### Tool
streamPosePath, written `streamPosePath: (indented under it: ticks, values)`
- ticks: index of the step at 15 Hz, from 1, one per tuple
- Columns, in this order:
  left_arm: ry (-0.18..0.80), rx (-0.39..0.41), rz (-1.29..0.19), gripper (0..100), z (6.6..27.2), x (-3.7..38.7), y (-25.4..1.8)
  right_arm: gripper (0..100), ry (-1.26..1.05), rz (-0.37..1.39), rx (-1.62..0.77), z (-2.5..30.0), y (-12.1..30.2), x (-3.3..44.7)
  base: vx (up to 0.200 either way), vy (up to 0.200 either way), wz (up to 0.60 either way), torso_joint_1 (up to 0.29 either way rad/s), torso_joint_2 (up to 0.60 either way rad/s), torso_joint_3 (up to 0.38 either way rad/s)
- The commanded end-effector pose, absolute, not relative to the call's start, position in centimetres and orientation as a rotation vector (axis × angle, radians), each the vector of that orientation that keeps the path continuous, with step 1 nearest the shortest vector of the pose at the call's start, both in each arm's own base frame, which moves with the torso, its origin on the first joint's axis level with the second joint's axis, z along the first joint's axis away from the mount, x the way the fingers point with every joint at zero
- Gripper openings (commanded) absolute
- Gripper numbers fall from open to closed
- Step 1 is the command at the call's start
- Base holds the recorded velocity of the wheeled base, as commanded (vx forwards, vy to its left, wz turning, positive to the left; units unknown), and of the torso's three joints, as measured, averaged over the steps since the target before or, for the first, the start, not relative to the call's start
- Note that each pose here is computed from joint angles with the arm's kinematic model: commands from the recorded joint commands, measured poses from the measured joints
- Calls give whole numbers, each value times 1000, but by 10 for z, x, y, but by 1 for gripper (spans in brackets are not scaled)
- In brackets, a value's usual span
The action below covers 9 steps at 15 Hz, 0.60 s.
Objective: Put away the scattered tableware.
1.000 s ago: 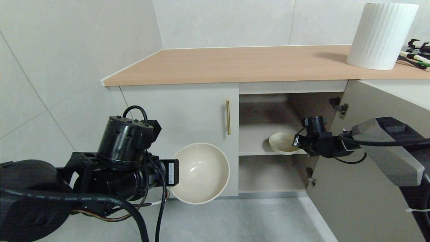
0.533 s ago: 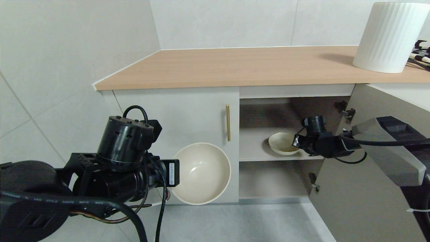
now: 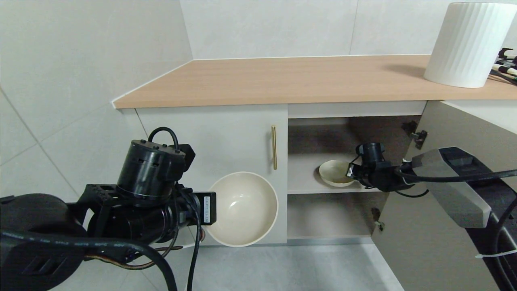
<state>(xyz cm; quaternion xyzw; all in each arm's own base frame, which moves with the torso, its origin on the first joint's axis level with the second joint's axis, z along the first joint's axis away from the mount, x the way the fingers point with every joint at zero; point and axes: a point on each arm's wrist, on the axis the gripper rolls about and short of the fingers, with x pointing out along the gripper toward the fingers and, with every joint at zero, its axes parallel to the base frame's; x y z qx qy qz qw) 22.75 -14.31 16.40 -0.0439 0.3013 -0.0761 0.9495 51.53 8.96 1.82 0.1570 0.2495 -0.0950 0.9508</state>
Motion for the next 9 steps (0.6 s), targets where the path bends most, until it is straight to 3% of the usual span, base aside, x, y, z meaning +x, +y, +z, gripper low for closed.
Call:
streamPosePath:
  ticks: [1, 9]
  values:
    - [615, -88, -154, 0, 163, 228, -144, 0, 524, -196, 311, 6, 94, 519, 0, 0, 0, 0, 0, 0]
    - [618, -87, -155, 0, 162, 228, -144, 0, 483, -193, 344, 11, 96, 528, 0, 0, 0, 0, 0, 0]
